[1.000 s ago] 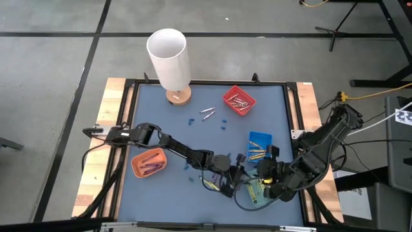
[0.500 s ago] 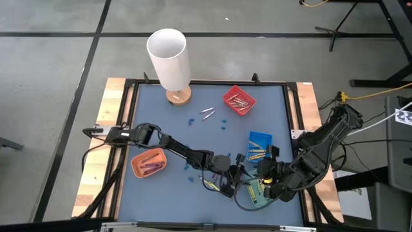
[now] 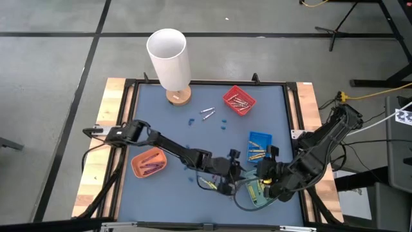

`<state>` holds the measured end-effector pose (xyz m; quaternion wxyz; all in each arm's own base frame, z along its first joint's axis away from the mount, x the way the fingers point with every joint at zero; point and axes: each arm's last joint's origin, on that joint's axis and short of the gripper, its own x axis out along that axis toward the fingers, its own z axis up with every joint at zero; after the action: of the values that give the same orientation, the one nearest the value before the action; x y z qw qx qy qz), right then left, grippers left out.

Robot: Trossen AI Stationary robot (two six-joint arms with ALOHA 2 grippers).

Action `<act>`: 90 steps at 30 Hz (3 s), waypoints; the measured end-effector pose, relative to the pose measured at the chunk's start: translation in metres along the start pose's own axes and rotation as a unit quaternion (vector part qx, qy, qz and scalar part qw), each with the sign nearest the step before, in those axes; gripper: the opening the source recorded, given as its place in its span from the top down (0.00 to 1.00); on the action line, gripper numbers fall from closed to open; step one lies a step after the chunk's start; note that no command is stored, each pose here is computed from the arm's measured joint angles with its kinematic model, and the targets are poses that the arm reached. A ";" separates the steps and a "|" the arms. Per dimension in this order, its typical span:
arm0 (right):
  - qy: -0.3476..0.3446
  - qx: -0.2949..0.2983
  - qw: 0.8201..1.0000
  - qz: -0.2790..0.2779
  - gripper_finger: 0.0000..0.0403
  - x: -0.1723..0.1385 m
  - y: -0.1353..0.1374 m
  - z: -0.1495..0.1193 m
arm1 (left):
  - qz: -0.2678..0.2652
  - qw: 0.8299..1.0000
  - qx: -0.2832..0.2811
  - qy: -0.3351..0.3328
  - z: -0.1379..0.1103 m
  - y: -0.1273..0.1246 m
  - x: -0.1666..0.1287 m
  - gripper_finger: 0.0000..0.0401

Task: Sort crayons
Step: Put the green crayon into the green bin

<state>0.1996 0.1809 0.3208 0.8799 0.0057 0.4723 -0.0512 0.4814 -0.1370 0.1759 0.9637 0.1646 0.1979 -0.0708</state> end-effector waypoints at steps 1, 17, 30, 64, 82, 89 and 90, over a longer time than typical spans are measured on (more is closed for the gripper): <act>0.003 -0.003 1.000 -0.003 0.67 0.001 0.000 -0.001 | -0.005 1.000 0.003 0.012 0.003 0.000 -0.005 0.69; 0.006 -0.018 1.000 -0.009 0.67 0.007 0.000 -0.005 | -0.109 0.950 -0.089 0.279 0.004 -0.009 -0.077 0.69; -0.064 -0.102 0.992 -0.045 0.67 0.006 0.002 0.003 | -0.139 0.917 -0.117 0.355 -0.008 -0.022 -0.085 0.69; -0.073 -0.099 0.992 -0.041 0.67 0.006 0.003 0.004 | -0.129 0.920 -0.125 0.349 -0.081 -0.037 -0.079 0.73; -0.073 -0.099 0.992 -0.041 0.67 0.006 0.003 0.004 | -0.115 0.923 -0.118 0.347 -0.081 -0.038 -0.078 0.95; -0.073 -0.099 0.992 -0.041 0.67 0.006 0.003 0.004 | -0.114 0.927 -0.113 0.340 -0.073 -0.040 -0.076 0.98; -0.073 -0.099 0.992 -0.040 0.67 0.006 0.003 0.005 | -0.113 0.928 -0.112 0.338 -0.071 -0.040 -0.076 0.98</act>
<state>0.2070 0.1830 0.3181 0.9055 -0.1039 0.4093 -0.0402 0.3788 -0.1443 0.1337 0.8376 0.0463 0.5357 -0.0965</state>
